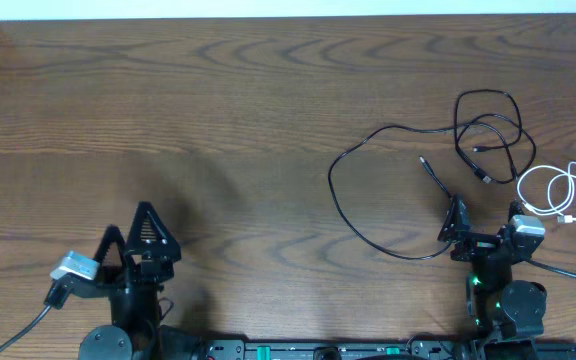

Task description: Untangle cables

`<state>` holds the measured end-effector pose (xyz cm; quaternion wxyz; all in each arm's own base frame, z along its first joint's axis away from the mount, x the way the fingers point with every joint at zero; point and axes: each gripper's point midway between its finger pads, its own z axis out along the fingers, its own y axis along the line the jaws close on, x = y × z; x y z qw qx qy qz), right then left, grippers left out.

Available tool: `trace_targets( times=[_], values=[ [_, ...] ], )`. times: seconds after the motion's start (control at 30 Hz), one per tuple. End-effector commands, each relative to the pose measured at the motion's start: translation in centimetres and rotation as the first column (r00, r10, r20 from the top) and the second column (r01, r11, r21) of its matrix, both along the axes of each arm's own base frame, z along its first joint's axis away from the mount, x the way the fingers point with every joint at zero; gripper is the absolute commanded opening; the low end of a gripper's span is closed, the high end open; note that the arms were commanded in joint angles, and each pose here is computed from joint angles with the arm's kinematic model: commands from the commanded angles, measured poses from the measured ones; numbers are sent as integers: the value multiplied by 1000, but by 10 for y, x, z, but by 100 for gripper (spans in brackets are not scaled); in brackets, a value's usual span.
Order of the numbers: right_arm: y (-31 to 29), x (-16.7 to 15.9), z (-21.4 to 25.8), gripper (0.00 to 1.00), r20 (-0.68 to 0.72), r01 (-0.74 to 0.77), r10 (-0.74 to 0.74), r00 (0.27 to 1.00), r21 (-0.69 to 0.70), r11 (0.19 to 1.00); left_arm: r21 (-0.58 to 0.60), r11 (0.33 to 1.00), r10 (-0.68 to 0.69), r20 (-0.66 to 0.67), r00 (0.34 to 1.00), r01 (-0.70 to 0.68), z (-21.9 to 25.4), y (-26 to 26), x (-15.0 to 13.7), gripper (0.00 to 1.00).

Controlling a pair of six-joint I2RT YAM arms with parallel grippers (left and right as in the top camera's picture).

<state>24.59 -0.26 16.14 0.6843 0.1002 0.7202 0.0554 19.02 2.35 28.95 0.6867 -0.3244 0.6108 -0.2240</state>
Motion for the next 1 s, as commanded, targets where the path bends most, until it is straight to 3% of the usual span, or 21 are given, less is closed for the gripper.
trace_targets(
  times=[0.0, 0.5, 0.87, 0.97],
  values=[
    [-2, 0, -1, 99, -2, 10, -10, 1000, 3, 1000, 41, 999, 29, 37, 999, -31, -1, 2, 7, 98],
    [-2, 0, -1, 99, -1, 10, -10, 1000, 3, 1000, 3, 1000, 17, 225, 974, -18, -16, -8, 32, 98],
    [-2, 0, -1, 99, -1, 10, -10, 1000, 3, 1000, 95, 995, -55, 249, 967, 32, -22, -22, 36, 98],
    [-2, 0, -1, 99, -2, 10, -10, 1000, 3, 1000, 192, 979, -121, 304, 945, 64, -5, -34, 31, 98]
  ],
)
